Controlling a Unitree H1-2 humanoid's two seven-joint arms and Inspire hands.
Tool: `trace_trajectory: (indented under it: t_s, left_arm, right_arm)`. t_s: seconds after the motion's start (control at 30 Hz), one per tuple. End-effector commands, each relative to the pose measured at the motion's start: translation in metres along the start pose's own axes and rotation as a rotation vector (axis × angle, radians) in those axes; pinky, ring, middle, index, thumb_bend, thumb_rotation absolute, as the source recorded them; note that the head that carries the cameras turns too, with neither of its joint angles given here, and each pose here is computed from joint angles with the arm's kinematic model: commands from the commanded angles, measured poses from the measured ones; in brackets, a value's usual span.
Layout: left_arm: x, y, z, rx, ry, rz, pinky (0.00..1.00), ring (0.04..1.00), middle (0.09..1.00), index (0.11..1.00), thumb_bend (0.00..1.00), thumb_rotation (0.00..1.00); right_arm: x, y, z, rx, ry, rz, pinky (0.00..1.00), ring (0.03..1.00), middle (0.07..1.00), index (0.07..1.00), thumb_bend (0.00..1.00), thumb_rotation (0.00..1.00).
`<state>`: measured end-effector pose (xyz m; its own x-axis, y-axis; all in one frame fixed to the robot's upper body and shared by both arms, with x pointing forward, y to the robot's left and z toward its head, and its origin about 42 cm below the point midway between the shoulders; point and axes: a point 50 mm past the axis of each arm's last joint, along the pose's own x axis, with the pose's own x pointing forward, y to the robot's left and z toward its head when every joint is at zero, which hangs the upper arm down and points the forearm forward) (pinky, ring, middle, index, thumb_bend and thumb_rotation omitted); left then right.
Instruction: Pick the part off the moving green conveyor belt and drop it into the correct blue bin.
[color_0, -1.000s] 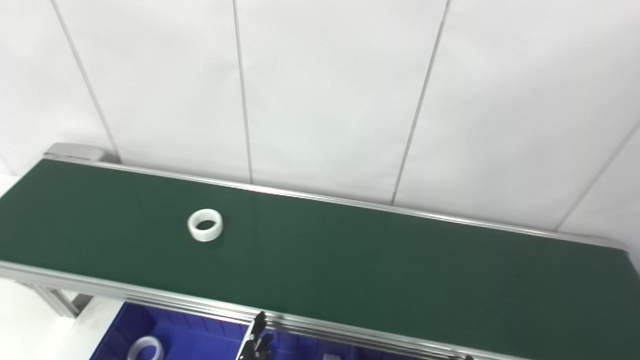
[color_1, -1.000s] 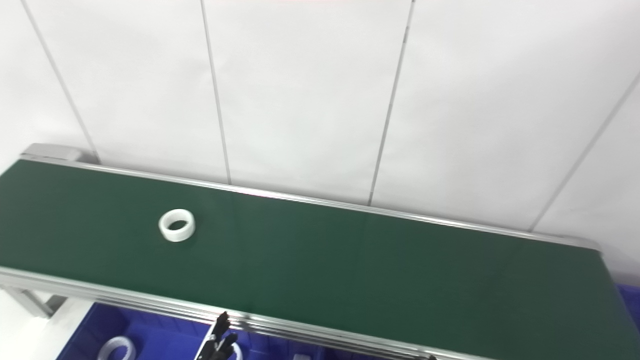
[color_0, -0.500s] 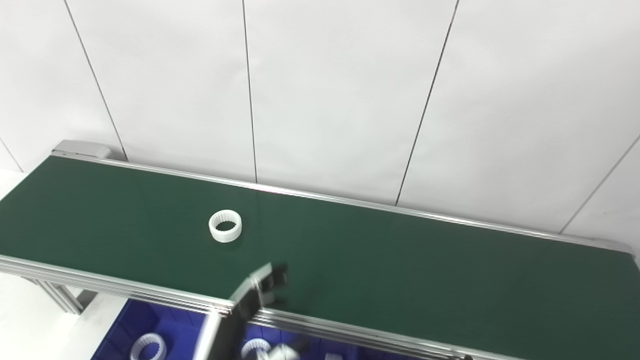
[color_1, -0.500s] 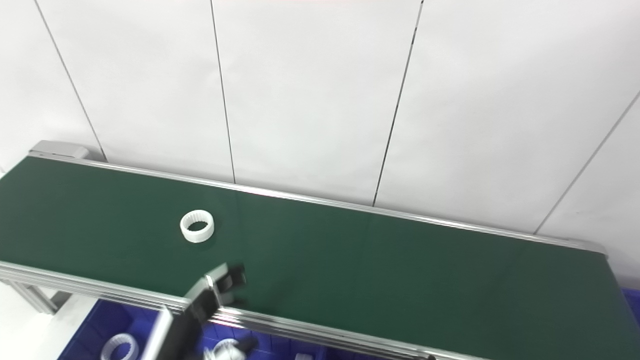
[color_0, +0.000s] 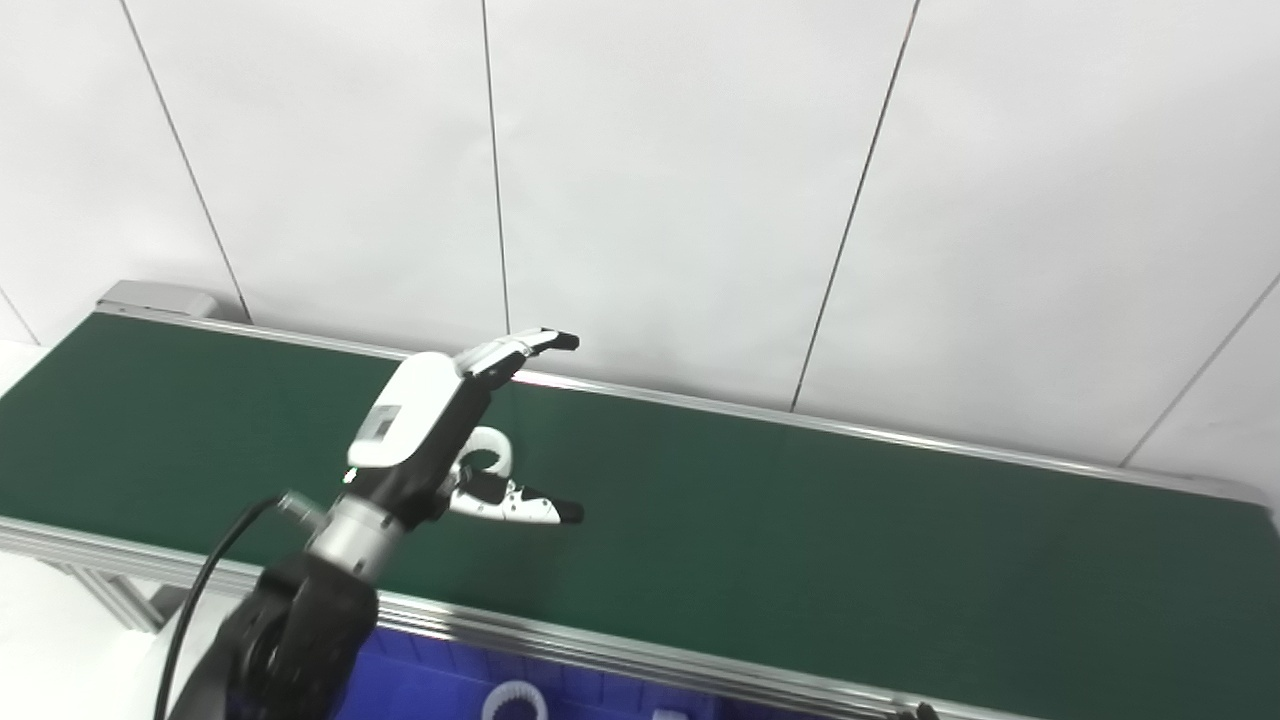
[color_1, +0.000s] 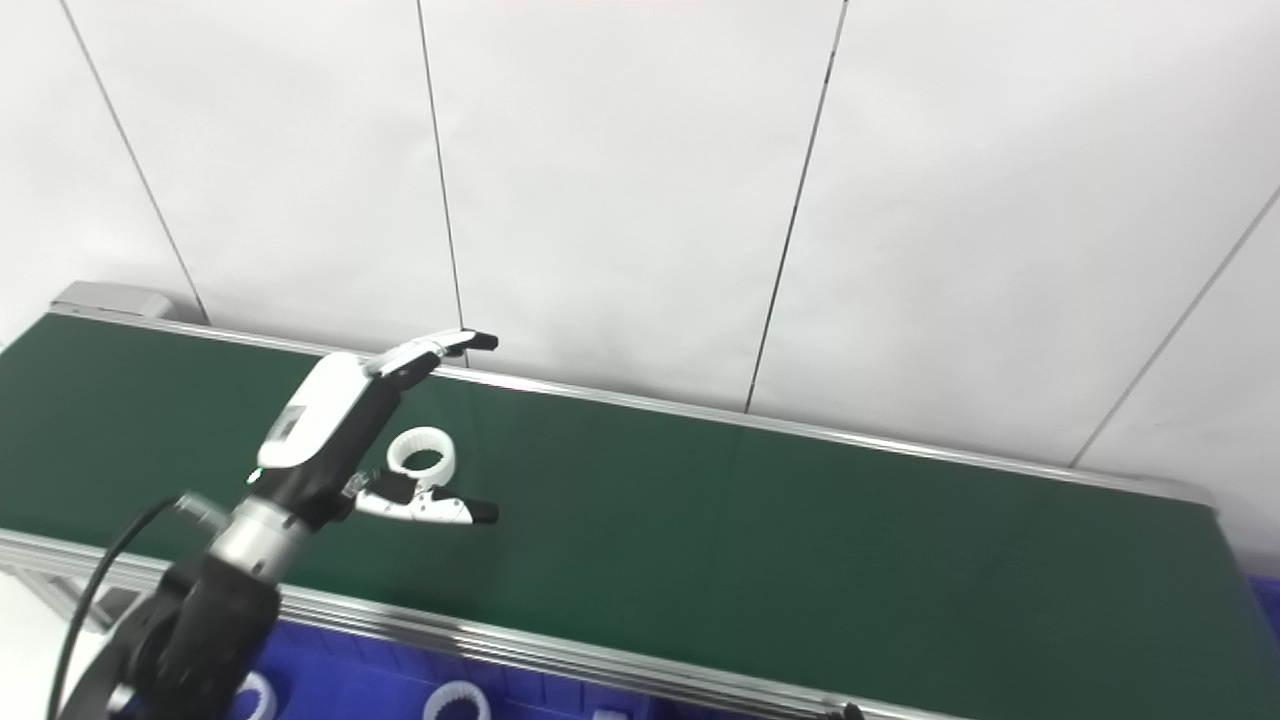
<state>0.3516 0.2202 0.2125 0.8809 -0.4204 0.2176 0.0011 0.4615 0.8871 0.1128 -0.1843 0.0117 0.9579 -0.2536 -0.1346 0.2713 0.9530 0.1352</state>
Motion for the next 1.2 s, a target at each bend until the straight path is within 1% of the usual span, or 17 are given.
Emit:
trace_trajectory:
  t_s: [0.0,0.07,0.23,0.3,0.4,0.5,0.63,0.73,0.83,0.93,0.97,1.07,1.17]
  left_arm:
    - [0.028,0.027,-0.006,0.124,-0.041,0.024,0.74,0.766,0.832,0.802,1.0,0.16]
    - [0.044,0.028,-0.017,0.185,-0.032,-0.007,0.71,0.742,0.816,0.783,1.0,0.14]
    - [0.076,0.024,-0.037,0.305,-0.026,-0.071,0.71,0.738,0.801,0.762,1.0,0.14]
    - [0.085,0.022,-0.041,0.327,-0.022,-0.098,0.71,0.738,0.797,0.757,1.0,0.14]
    - [0.099,0.02,-0.045,0.353,-0.007,-0.144,0.75,0.761,0.804,0.751,1.0,0.13]
    - [0.113,0.019,-0.05,0.376,0.005,-0.178,0.75,0.764,0.804,0.754,1.0,0.13]
    - [0.123,0.019,-0.054,0.341,0.029,-0.225,0.75,0.769,0.802,0.761,1.0,0.14]
    - [0.13,0.014,-0.054,0.24,0.077,-0.294,0.75,0.76,0.8,0.753,1.0,0.12]
    - [0.134,0.007,-0.051,0.193,0.096,-0.342,0.73,0.724,0.789,0.743,1.0,0.11]
    - [0.136,0.0,-0.048,0.178,0.089,-0.379,0.68,0.667,0.764,0.725,1.0,0.12]
    - [0.137,-0.004,-0.046,0.176,0.088,-0.391,0.67,0.663,0.761,0.724,1.0,0.12]
    - [0.138,-0.013,-0.044,0.161,0.088,-0.407,0.63,0.615,0.739,0.716,1.0,0.12]
    - [0.138,-0.026,-0.04,0.141,0.087,-0.438,0.65,0.652,0.741,0.722,1.0,0.12]
  right_arm:
    - [0.004,0.009,0.012,0.026,-0.082,0.019,0.96,0.926,0.95,0.974,0.61,1.0]
    - [0.003,0.011,0.012,0.031,-0.083,0.024,0.96,0.931,0.956,0.978,0.62,1.0]
    - [0.002,0.015,0.014,0.024,-0.088,0.029,0.96,0.928,0.953,0.977,0.62,1.0]
    - [0.001,0.016,0.015,0.011,-0.092,0.027,0.95,0.918,0.946,0.972,0.63,1.0]
    - [0.001,0.017,0.016,-0.005,-0.098,0.028,0.92,0.905,0.937,0.96,0.63,1.0]
    - [0.0,0.019,0.017,-0.005,-0.101,0.031,0.9,0.9,0.934,0.954,0.63,1.0]
    - [-0.002,0.021,0.019,-0.008,-0.104,0.032,0.9,0.9,0.933,0.95,0.66,0.99]
    - [-0.002,0.022,0.019,-0.012,-0.107,0.035,0.9,0.896,0.93,0.947,0.66,0.99]
    - [-0.003,0.024,0.021,-0.018,-0.113,0.041,0.9,0.895,0.928,0.947,0.66,0.98]
    - [-0.003,0.026,0.022,-0.019,-0.118,0.039,0.89,0.89,0.924,0.946,0.67,0.98]
    - [-0.004,0.027,0.022,-0.021,-0.118,0.038,0.89,0.889,0.924,0.946,0.67,0.98]
    - [-0.004,0.03,0.022,-0.016,-0.117,0.035,0.89,0.886,0.921,0.944,0.68,0.97]
    - [-0.004,0.032,0.022,-0.012,-0.116,0.033,0.87,0.883,0.916,0.937,0.68,0.96]
